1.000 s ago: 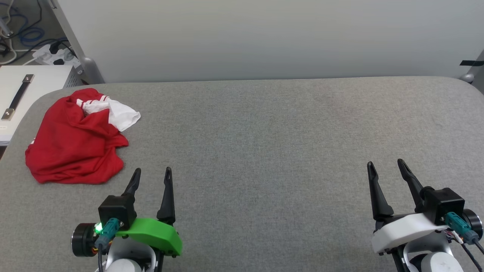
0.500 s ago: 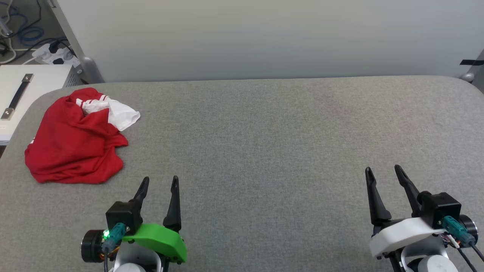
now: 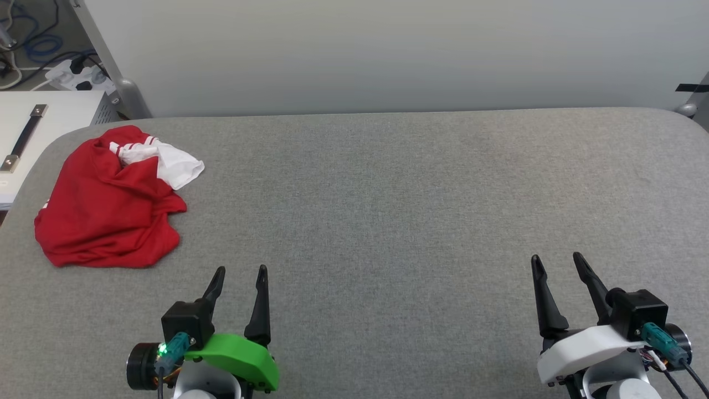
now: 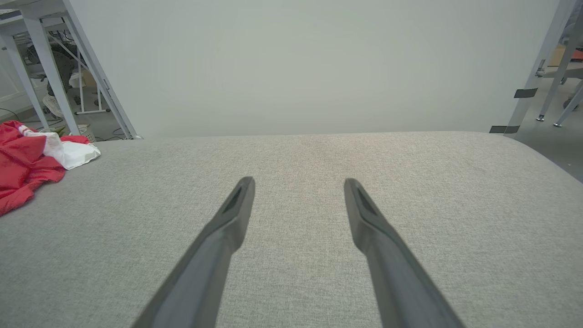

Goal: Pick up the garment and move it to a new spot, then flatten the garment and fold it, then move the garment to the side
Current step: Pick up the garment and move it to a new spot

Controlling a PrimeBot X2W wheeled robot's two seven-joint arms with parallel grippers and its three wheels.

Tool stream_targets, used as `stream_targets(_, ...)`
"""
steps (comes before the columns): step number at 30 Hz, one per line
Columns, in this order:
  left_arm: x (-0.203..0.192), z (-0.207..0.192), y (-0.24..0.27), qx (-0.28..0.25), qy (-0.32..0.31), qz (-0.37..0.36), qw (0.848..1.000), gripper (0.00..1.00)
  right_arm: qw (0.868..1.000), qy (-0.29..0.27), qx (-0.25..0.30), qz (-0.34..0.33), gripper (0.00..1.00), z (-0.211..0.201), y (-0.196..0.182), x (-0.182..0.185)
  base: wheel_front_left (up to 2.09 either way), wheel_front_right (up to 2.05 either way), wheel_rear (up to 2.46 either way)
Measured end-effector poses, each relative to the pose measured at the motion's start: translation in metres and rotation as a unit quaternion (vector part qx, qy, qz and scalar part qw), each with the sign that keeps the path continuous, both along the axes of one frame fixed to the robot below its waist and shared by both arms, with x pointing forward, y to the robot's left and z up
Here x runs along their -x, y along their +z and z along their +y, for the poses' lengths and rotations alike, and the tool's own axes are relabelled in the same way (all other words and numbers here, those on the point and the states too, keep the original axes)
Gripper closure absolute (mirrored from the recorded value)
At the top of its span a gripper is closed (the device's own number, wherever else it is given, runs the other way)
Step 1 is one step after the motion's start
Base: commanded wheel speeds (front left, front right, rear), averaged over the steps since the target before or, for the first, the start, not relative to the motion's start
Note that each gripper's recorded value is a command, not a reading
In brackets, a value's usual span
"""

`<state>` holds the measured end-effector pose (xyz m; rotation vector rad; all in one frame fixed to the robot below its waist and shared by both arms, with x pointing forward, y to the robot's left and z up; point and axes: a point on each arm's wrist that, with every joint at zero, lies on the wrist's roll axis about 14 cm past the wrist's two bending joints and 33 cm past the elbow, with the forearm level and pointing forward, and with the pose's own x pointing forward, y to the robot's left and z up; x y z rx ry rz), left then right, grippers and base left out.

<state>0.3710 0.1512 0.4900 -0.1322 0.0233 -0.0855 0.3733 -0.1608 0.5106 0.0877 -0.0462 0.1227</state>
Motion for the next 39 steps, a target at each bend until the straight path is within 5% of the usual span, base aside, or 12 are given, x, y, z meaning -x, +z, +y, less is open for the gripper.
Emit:
stream_targets(22, 0.001, 0.003, -0.007, 0.027, 0.007, 0.0, 1.0, 0.0, 1.0, 0.015, -0.02, 0.002, 0.0, 0.012, -0.009, -0.007, 0.0, 0.0, 0.0)
stream_targets(39, 0.035, 0.06, -0.004, 0.04, 0.101, -0.014, 0.994, 0.0, 0.992, 0.127, -0.028, 0.003, 0.0, 0.09, -0.013, -0.019, 0.0, 0.0, 0.0)
